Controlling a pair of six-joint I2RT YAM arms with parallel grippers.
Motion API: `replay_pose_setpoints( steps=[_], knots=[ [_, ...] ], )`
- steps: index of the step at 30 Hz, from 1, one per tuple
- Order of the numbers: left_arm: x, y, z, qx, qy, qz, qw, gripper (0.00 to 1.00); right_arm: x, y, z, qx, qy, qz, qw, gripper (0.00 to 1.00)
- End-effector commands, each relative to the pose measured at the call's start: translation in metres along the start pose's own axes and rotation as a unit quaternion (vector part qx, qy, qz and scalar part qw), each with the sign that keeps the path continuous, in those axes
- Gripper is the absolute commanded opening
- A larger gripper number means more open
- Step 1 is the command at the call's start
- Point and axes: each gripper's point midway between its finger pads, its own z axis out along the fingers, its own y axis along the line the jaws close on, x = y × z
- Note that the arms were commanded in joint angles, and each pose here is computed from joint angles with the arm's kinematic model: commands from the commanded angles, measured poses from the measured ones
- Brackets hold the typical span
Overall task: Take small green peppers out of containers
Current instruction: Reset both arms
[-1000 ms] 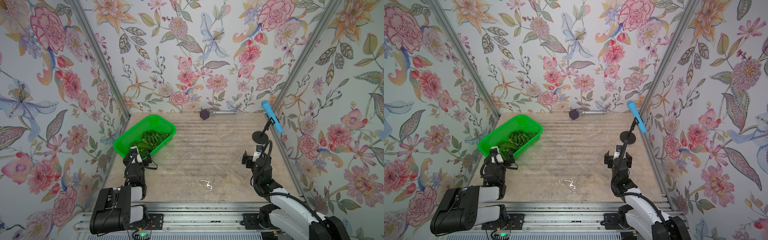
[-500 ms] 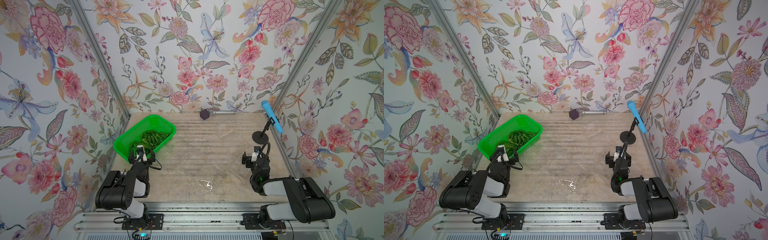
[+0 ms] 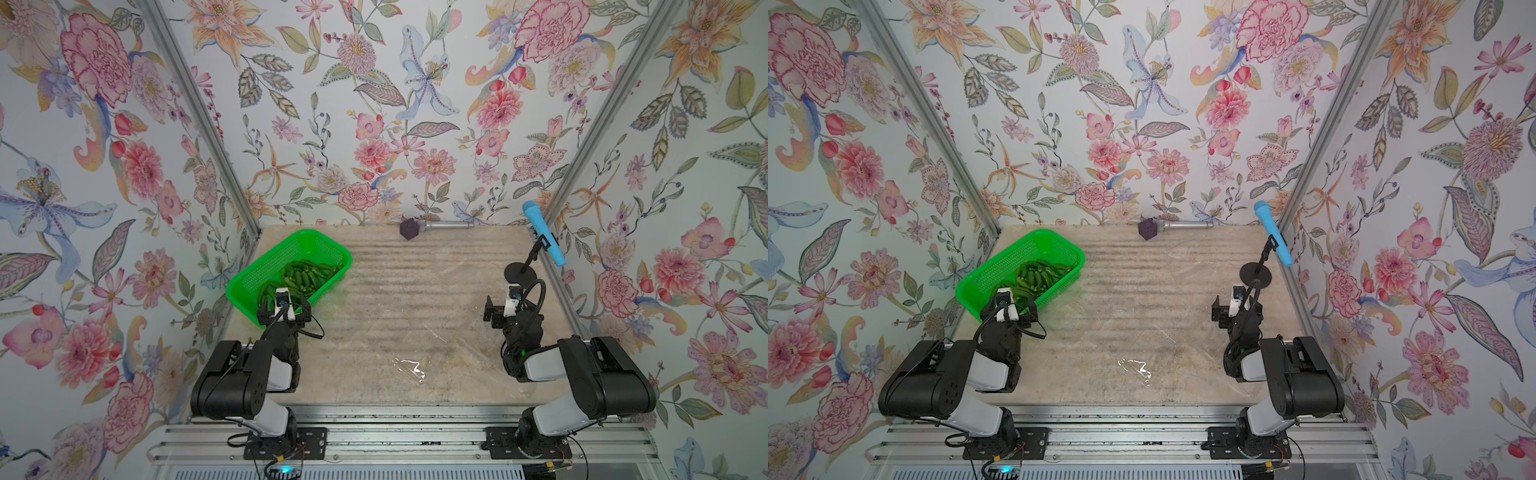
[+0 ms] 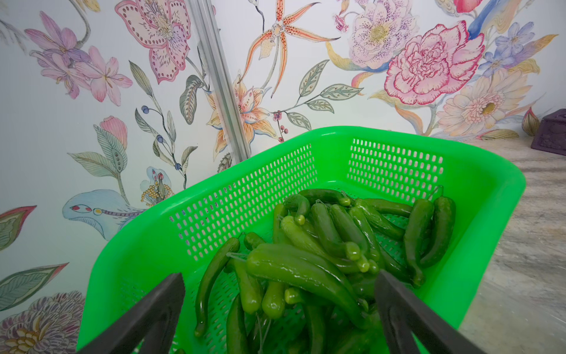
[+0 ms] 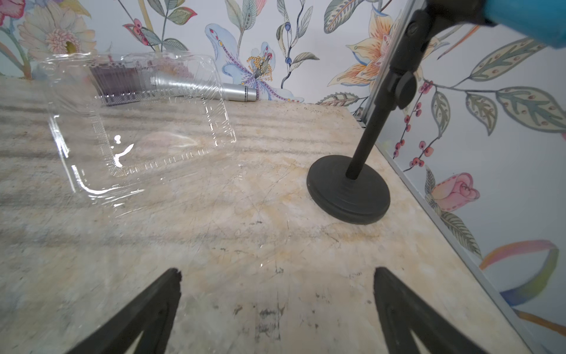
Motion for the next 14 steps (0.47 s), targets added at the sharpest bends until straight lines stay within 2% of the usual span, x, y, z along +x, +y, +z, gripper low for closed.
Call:
replay_pose_setpoints(
  steps=[1, 5, 14],
  knots=[
    [-0.0087, -0.0005, 0.0024, -0.004, -0.015, 0.003, 1.0, 1.0, -0.0012, -0.0082, 0.0077, 0.003, 0.01, 0.028, 1.0, 1.0],
    [-0.0069, 0.006, 0.0031, -0.023, -0.01, -0.002, 1.0, 1.0, -0.0008, -0.0083, 0.007, 0.004, 0.009, 0.027, 1.0, 1.0],
    [-0.0058, 0.0052, 0.0032, -0.021, -0.008, -0.001, 1.0, 1.0, -0.0012, -0.0068, 0.0072, 0.002, 0.009, 0.024, 1.0, 1.0]
  ],
)
